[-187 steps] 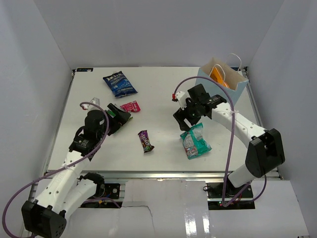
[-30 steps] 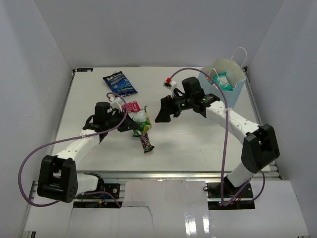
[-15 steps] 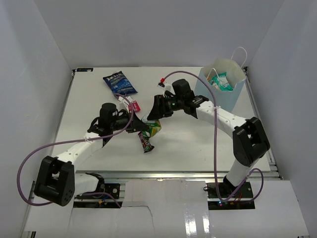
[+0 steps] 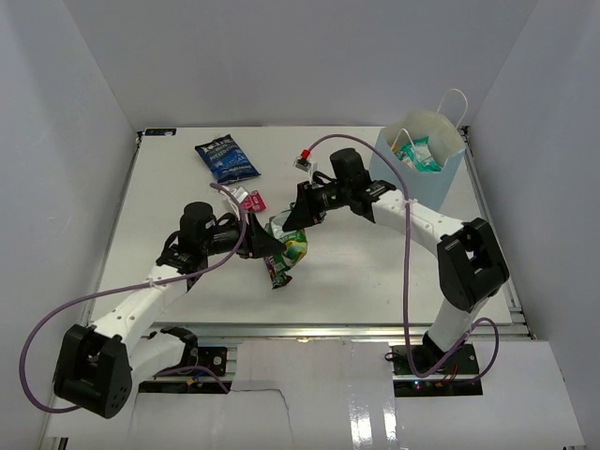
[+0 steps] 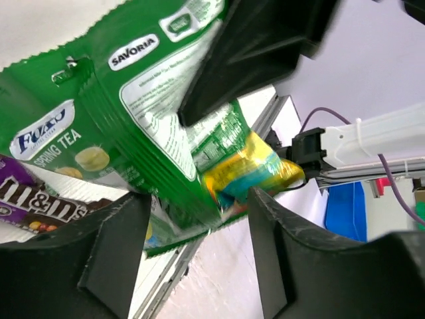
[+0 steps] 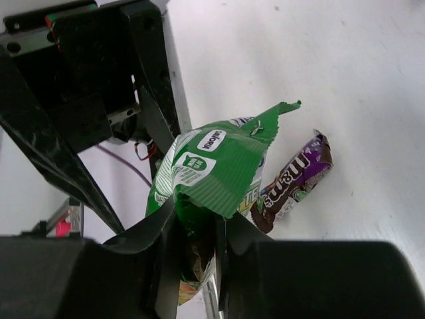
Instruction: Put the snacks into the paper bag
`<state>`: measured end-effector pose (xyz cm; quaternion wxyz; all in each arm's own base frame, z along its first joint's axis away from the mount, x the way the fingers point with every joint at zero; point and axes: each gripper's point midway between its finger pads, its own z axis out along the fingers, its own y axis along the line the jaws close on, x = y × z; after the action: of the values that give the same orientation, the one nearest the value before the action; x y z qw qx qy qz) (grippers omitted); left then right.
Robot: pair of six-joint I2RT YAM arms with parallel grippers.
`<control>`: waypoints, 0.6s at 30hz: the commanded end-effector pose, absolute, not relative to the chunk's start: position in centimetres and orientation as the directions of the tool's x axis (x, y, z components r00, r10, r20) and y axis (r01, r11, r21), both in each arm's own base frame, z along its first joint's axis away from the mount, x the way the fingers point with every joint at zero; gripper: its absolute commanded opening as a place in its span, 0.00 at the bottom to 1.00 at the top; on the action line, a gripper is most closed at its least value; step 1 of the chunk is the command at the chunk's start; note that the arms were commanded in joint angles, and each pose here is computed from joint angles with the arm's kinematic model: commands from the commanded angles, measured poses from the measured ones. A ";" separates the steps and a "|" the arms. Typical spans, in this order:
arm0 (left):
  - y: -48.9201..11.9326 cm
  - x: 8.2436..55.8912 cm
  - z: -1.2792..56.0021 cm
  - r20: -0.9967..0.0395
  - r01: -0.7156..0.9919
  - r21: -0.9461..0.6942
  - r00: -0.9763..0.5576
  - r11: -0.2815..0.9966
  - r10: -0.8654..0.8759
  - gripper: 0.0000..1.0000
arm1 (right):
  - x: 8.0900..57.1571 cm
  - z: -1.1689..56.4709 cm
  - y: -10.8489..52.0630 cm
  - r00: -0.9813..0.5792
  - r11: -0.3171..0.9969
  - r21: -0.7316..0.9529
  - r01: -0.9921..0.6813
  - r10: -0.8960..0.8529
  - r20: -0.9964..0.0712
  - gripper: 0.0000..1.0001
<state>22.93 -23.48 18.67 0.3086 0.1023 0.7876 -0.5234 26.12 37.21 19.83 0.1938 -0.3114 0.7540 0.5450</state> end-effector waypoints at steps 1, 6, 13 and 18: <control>-23.3 22.2 22.1 -0.711 0.614 -0.679 -0.685 0.402 -0.156 0.70 | 25.6 26.0 35.6 -0.528 -0.054 0.555 -0.830 -0.241 -0.814 0.09; -22.1 22.1 24.0 -0.758 0.622 -0.631 -0.623 0.463 -0.195 0.74 | 29.0 32.6 32.2 -0.236 -0.074 0.250 -0.965 -0.159 -0.959 0.08; -21.1 23.6 22.5 -0.735 0.535 -0.645 -0.628 0.546 -0.254 0.78 | 34.2 44.6 23.8 0.091 0.226 -0.108 -0.968 -0.082 -0.992 0.08; -21.3 24.1 21.8 -0.727 0.524 -0.657 -0.632 0.542 -0.268 0.78 | 39.3 52.0 15.3 0.224 0.567 -0.225 -0.793 -0.072 -0.972 0.08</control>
<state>23.40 -21.43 21.74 0.4061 0.0906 0.7752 -0.4753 38.06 19.14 47.23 0.6105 -0.4203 0.5778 0.3417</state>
